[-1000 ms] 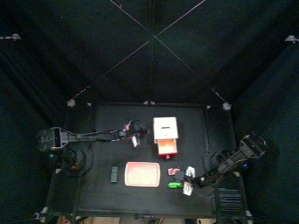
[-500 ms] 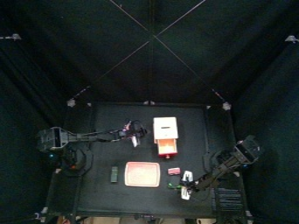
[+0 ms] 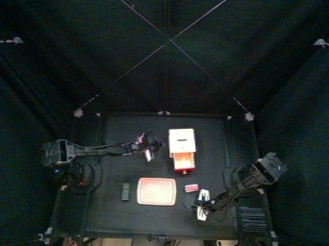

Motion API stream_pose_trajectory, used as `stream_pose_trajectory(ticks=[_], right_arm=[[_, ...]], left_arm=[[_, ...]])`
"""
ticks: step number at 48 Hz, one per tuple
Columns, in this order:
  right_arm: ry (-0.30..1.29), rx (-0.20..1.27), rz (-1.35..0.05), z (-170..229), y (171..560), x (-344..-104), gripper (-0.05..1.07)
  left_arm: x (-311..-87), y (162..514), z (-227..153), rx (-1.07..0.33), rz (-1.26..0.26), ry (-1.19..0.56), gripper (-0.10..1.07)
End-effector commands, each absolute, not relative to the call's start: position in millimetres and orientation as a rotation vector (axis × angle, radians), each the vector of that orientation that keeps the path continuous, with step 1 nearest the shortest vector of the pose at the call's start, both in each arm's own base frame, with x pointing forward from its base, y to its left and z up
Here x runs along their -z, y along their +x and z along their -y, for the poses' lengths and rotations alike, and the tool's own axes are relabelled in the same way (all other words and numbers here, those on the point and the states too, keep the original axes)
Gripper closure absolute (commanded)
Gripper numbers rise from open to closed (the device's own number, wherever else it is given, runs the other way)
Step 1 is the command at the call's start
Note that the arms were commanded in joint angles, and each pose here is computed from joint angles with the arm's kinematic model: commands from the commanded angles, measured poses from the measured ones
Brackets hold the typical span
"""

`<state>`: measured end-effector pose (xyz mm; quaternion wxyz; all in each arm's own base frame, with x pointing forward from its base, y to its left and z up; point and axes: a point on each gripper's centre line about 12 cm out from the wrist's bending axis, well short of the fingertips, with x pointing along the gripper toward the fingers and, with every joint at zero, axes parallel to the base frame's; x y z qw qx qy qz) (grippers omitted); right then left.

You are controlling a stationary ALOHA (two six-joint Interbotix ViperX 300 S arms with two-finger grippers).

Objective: Grab peas

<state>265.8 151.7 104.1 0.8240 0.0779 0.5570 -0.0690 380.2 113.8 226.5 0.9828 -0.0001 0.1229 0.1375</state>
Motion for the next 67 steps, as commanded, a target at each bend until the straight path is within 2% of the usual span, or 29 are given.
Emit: stream_pose_trajectory(ticks=[1, 23, 45, 67], right_arm=[[0.199, 0.13, -1.156, -154, 273, -111, -0.01], [0.205, 0.124, -1.16, -154, 274, -106, 0.01], [0.215, 0.135, -1.169, -153, 272, -106, 0.3], [0.238, 0.143, -1.115, -145, 273, -133, 0.31]], left_arm=[[-233, 382, -115, -0.278, -0.228, 0.004, 0.61], [-232, 382, -115, -0.278, -0.229, 0.004, 0.61], [-231, 383, -115, -0.278, -0.231, 0.002, 0.61], [-230, 382, -115, -0.278, -0.234, 0.001, 0.61]])
